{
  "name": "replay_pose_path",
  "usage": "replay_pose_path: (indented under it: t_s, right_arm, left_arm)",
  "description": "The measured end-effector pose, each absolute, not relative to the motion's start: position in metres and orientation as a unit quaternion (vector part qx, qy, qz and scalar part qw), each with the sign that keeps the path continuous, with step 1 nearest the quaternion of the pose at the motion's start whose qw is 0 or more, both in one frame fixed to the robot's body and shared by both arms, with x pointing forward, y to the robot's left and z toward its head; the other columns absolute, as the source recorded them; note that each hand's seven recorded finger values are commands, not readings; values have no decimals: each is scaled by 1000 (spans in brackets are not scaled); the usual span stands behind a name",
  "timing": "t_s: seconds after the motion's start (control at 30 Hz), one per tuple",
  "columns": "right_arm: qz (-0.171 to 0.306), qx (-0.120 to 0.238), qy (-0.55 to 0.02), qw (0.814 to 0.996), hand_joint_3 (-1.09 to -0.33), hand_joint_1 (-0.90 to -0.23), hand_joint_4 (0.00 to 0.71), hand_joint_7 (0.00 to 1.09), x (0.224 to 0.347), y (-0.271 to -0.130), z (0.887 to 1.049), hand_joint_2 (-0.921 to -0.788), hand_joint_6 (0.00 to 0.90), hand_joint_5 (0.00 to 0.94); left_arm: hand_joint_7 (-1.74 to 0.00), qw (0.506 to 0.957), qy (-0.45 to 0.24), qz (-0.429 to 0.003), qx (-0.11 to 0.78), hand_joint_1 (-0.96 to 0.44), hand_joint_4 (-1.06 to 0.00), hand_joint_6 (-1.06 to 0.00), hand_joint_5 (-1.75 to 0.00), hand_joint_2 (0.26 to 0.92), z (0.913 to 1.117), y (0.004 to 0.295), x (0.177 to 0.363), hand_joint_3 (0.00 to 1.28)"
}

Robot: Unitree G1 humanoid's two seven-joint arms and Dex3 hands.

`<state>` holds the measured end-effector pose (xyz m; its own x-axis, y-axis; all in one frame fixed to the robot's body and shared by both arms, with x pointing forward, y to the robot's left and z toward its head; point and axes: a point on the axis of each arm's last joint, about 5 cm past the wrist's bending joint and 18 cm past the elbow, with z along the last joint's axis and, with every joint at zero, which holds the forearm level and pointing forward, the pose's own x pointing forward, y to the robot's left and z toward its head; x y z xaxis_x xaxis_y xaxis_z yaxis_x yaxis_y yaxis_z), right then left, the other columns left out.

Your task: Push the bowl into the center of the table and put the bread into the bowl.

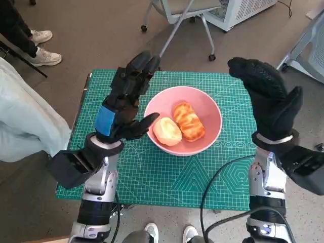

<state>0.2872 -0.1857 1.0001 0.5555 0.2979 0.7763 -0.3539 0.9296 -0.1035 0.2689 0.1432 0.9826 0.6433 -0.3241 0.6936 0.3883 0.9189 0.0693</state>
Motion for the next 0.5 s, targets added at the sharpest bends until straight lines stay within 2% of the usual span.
replay_pose_path:
  t_s: [0.5]
  right_arm:
    - [177, 24, -441, 880, -807, -646, 190, 503, 285, -186, 1006, -921, 84, 9]
  left_arm:
    - [-354, 898, -389, -202, -42, -593, -63, 1, -96, 921, 987, 144, 267, 406]
